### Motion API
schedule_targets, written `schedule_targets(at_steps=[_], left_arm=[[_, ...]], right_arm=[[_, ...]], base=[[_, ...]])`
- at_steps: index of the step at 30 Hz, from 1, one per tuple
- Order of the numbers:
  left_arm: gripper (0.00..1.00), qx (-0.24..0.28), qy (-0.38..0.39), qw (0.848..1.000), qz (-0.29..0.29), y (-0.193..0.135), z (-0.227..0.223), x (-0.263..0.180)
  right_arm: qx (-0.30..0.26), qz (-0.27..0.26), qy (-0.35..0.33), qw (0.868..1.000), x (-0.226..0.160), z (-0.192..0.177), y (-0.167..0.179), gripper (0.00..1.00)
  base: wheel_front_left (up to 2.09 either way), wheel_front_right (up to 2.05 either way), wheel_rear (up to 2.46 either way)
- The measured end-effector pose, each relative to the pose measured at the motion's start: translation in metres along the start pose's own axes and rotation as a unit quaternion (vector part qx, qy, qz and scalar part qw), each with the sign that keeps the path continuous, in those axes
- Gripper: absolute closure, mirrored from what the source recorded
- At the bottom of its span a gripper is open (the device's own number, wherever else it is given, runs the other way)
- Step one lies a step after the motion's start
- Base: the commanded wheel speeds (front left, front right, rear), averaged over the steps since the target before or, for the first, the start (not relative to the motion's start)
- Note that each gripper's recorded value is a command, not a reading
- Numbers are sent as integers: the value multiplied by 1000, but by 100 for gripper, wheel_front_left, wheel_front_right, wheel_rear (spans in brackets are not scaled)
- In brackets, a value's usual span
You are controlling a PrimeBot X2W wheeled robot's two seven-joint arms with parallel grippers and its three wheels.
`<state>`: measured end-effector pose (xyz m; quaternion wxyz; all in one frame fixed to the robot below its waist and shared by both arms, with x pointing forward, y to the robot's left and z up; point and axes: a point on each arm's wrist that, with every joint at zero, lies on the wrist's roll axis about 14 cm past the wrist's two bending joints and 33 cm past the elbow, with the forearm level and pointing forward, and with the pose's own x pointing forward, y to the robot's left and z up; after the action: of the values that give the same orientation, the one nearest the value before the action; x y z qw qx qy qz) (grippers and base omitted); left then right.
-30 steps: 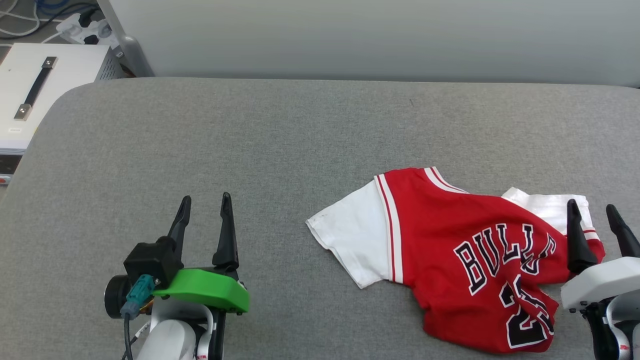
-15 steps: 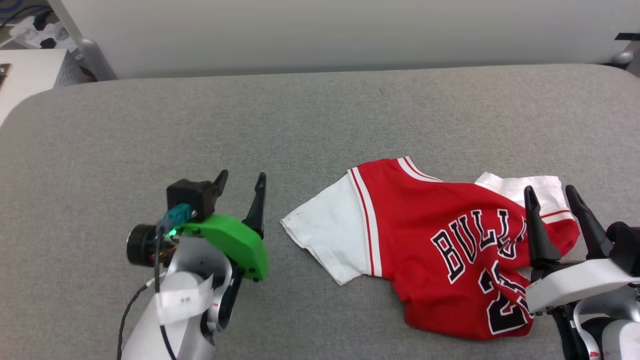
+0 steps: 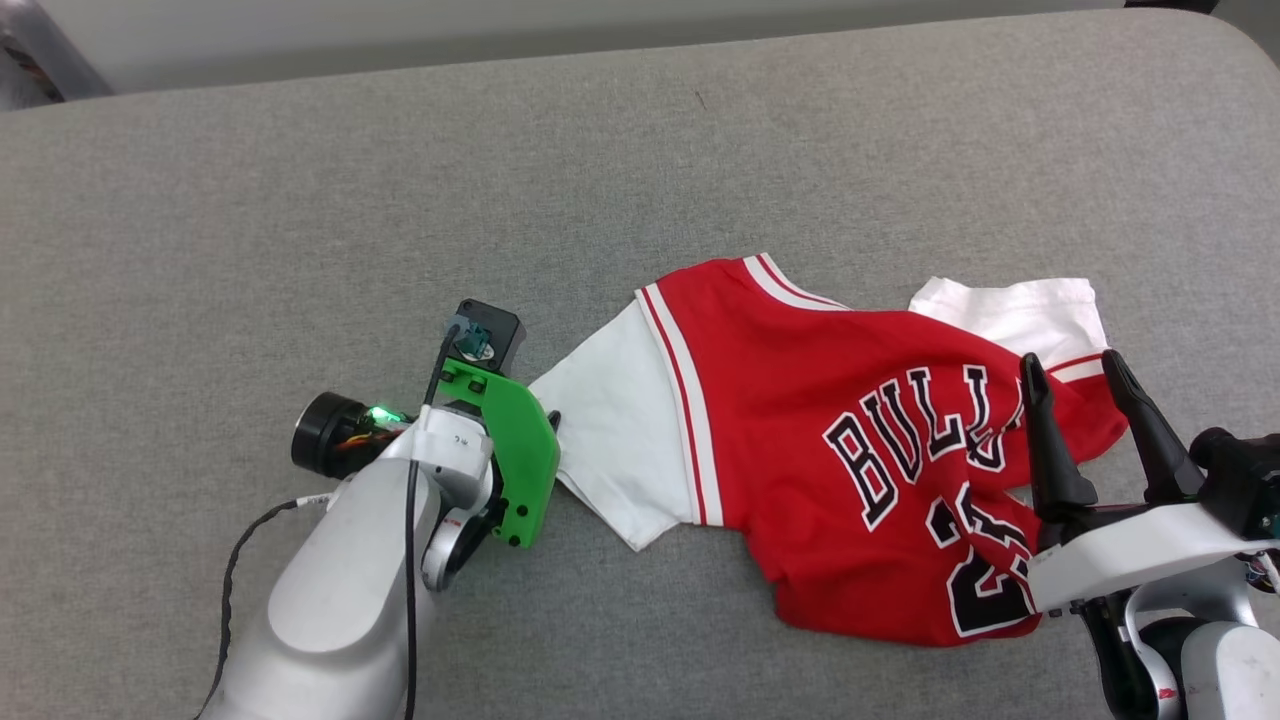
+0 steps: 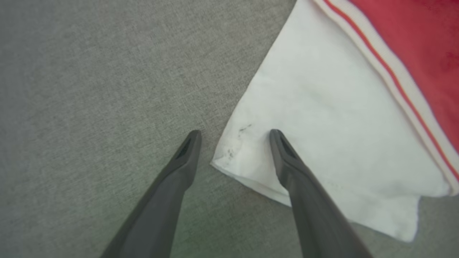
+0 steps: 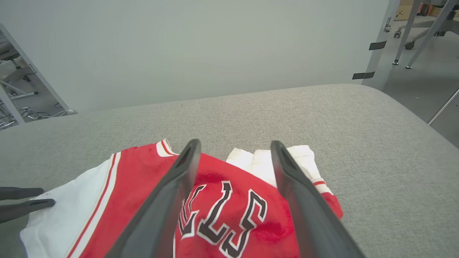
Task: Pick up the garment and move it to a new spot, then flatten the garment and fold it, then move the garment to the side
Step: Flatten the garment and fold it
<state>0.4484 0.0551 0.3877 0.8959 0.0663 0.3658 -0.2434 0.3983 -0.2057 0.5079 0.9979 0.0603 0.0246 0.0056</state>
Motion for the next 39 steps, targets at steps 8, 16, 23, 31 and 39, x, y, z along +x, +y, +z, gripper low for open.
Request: schedule_targets(at_steps=[8,16,23,31,39], left_arm=[[100,24,104,994,-34,-5,-22,18],[100,16,93,995,-45,-12,-22,14],[100,-23,27,999,-19,-6,-14,0],[100,-46,-54,997,6,2,6,-34],[100,-48,-80,996,0,-4,16,-42]], right_arm=[[3,-13,15,1000,4,-14,-9,0],[10,-17,16,1000,8,-15,-13,0],[16,-26,32,999,11,-16,-31,0],[24,-48,136,989,27,-35,-78,0],[-3,17,236,972,61,-45,-60,0]], base=[[0,0,0],[0,0,0],[0,0,0],[0,0,0],[0,0,0]])
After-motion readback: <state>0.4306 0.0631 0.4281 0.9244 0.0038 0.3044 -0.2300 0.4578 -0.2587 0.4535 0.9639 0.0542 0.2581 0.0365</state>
